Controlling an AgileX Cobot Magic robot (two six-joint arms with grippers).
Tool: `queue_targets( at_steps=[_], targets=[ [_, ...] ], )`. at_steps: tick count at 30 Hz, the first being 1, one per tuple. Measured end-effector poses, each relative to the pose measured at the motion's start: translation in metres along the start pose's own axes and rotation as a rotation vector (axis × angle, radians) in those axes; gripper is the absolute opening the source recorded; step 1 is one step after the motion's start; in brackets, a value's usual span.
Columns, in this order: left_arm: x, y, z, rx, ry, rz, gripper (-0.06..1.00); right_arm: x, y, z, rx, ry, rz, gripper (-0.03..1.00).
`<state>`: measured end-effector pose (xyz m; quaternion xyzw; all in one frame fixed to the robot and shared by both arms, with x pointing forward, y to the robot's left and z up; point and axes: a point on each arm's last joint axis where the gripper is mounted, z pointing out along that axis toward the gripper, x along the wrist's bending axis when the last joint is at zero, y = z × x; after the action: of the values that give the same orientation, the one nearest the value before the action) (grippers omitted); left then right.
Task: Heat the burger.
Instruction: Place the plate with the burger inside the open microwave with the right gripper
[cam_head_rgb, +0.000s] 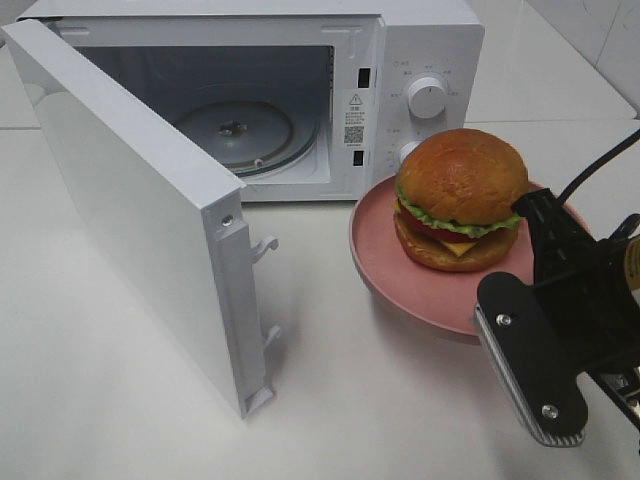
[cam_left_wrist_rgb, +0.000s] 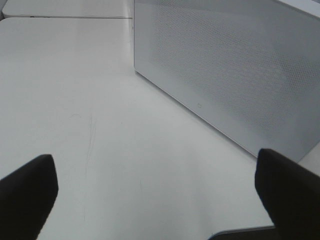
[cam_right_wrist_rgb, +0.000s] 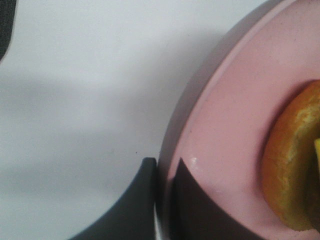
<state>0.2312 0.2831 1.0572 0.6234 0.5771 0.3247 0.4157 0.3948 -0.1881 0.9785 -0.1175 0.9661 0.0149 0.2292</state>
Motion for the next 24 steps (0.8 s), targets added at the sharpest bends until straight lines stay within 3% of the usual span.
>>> queue_targets(
  at_steps=[11, 24],
  targets=[
    [0.000, 0.000, 0.000, 0.000, 0.000, 0.000, 0.99, -0.004, -0.012, 0.004, -0.129, 0.040, -0.198, 0.03],
    [0.000, 0.000, 0.000, 0.000, 0.000, 0.000, 0.99, -0.007, -0.012, 0.004, -0.175, 0.014, -0.245, 0.03]
  ],
)
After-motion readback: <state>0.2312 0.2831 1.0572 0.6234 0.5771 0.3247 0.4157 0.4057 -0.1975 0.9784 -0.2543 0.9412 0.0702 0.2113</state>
